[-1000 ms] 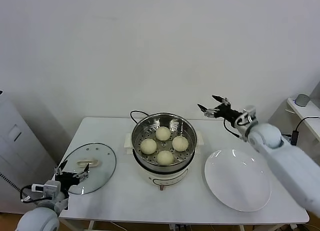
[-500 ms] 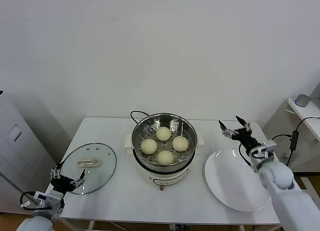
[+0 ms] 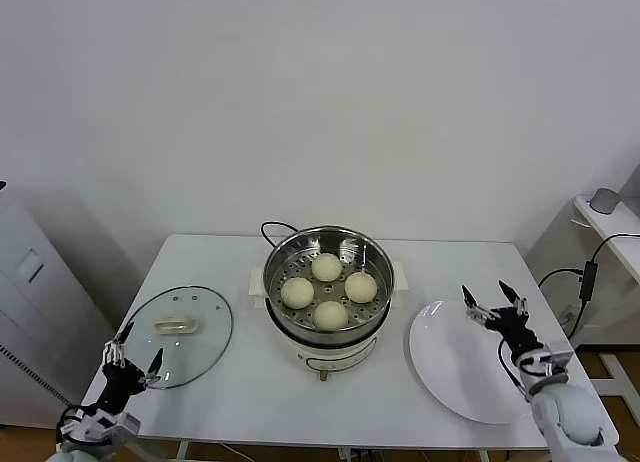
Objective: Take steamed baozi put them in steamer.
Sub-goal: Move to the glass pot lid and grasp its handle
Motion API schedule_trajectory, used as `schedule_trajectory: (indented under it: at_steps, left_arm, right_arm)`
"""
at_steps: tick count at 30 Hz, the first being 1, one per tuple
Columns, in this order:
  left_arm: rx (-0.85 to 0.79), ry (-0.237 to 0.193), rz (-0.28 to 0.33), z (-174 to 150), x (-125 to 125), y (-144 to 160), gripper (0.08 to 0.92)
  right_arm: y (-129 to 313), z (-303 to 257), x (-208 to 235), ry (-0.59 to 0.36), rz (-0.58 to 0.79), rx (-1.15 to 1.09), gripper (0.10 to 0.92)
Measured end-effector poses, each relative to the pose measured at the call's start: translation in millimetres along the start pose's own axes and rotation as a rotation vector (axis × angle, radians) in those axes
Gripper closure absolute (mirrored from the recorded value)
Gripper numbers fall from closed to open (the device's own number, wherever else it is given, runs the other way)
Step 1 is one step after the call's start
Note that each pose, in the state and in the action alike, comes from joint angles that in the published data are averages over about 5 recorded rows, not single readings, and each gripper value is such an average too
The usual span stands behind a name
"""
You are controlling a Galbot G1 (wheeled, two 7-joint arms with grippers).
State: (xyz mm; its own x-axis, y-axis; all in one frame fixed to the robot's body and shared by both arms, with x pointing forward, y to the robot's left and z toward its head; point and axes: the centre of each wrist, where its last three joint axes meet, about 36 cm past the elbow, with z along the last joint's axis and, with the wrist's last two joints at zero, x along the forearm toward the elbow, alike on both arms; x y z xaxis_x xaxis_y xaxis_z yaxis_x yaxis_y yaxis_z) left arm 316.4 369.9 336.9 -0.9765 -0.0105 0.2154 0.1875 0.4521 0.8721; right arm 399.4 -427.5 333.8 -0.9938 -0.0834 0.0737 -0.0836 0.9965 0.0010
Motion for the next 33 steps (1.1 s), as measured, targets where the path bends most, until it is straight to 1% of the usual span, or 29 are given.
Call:
schedule_trajectory:
  at_steps: [7, 11, 20, 33]
  left_arm:
    - [-0.199, -0.06, -0.035, 8, -12, -9, 0.177]
    - [-0.292, -0.081, -0.055, 11, -20, -12, 0.177]
    - [-0.425, -0.07, -0.082, 20, -33, -19, 0.177]
    - [-0.514, -0.068, -0.097, 21, -53, -31, 0.177]
  right_arm:
    - [-2, 16, 13, 0.016, 0.029, -0.001, 0.2]
    - [-1, 23, 16, 0.025, 0.036, -0.001, 0.2]
    - [3, 32, 13, 0.039, 0.035, 0.001, 0.2]
    - [10, 42, 11, 0.052, 0.031, -0.007, 0.2]
